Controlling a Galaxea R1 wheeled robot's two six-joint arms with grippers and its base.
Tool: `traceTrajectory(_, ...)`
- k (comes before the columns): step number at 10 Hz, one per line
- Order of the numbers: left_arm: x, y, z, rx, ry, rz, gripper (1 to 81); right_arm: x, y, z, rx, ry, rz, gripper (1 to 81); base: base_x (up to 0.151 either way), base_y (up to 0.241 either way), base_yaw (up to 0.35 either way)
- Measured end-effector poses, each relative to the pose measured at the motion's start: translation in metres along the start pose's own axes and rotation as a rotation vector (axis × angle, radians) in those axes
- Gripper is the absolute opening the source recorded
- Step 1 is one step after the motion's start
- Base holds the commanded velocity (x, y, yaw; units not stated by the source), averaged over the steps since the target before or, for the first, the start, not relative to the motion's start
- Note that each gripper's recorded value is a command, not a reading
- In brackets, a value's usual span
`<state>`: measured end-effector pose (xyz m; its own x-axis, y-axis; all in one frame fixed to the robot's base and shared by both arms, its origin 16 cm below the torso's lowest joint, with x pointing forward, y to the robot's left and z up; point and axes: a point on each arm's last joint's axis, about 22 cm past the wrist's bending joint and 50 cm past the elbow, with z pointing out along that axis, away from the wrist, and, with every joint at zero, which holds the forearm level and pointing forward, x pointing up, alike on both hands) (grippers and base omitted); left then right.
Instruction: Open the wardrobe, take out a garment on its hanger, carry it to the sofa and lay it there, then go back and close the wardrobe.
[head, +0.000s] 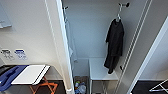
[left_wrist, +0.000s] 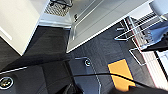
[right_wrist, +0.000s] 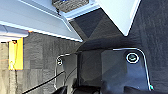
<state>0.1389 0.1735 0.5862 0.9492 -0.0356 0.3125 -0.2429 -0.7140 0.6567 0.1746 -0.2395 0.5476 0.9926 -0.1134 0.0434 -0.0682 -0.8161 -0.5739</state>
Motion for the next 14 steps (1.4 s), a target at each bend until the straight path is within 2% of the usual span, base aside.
traceTrajectory(2, -0.019, -0.012, 0.011, 0.032, -0.018, -0.013, 81.1, -0.035, -0.003, 0.023, -0.003, -0.040, 0.025, 81.1, 0.000, 0.000, 0.000)
traceTrajectory(4, -0.037, -0.022, 0.021, 0.063, -0.037, -0.022, 81.1, -0.049, 0.004, 0.038, -0.028, -0.051, 0.034, 81.1, 0.000, 0.000, 0.000)
traceTrajectory(6, -0.048, -0.020, 0.035, 0.072, -0.047, -0.029, 81.1, -0.064, 0.005, 0.054, -0.045, -0.061, 0.041, 81.1, 0.000, 0.000, 0.000)
traceTrajectory(8, -0.053, -0.021, 0.044, 0.080, -0.050, -0.030, 81.1, -0.087, -0.008, 0.073, -0.037, -0.084, 0.051, 81.1, 0.000, 0.000, 0.000)
traceTrajectory(11, -0.070, -0.037, 0.049, 0.129, -0.072, -0.034, 81.1, -0.095, 0.003, 0.082, -0.074, -0.087, 0.057, 81.1, 0.000, 0.000, 0.000)
traceTrajectory(14, -0.072, -0.042, 0.060, 0.149, -0.075, -0.031, 81.1, -0.110, 0.011, 0.089, -0.103, -0.097, 0.066, 81.1, 0.000, 0.000, 0.000)
